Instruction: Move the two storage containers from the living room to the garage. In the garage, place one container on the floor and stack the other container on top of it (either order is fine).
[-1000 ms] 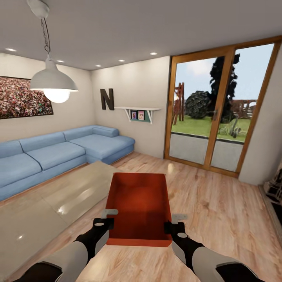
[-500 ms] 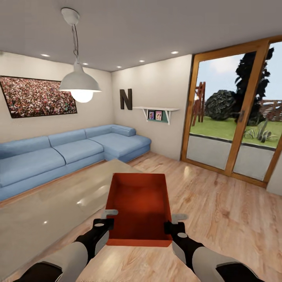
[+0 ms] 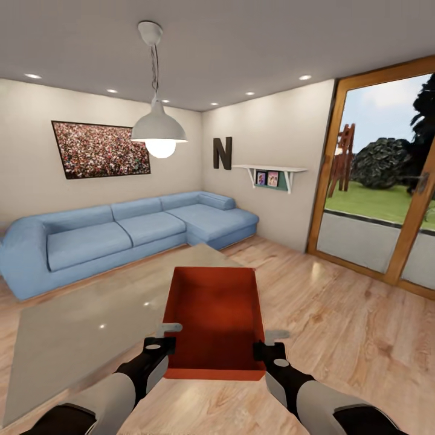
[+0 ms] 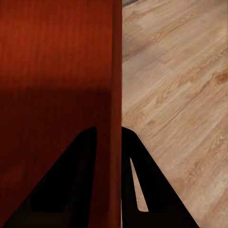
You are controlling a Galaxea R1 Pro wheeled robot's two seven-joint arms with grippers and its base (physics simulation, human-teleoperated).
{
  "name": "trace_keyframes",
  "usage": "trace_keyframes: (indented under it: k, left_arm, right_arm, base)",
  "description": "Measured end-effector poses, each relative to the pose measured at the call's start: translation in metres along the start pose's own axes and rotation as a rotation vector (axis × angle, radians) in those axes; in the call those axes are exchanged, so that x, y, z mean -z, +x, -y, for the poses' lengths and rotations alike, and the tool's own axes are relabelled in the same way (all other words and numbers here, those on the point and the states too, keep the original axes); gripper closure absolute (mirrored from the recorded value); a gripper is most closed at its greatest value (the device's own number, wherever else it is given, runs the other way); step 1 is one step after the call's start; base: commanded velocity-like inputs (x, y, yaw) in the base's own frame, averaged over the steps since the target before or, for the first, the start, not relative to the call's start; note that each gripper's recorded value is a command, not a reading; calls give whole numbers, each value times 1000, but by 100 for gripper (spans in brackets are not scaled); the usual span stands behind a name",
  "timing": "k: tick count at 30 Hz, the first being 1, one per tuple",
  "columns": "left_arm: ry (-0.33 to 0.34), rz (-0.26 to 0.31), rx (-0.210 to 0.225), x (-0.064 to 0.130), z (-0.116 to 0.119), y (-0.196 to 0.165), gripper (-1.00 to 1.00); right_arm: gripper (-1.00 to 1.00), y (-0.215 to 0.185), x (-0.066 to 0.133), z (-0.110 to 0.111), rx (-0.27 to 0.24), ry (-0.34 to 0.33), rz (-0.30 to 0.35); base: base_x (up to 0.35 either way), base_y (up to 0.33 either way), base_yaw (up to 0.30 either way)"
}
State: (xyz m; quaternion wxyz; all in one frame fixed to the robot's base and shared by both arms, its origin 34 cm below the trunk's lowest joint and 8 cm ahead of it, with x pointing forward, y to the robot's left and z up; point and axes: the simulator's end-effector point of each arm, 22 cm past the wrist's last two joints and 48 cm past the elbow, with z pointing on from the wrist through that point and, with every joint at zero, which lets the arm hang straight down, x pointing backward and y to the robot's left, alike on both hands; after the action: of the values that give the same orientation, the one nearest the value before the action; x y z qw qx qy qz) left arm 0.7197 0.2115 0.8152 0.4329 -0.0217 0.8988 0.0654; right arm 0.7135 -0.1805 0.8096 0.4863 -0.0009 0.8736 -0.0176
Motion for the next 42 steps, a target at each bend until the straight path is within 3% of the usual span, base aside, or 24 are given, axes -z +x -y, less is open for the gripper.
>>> trace_keyframes:
  k: [42]
  left_arm:
    - [0, -1, 0, 0, 0, 1, 100]
  right_arm:
    - [100, 0, 0, 0, 1, 0, 0]
  base:
    - [0, 0, 300]
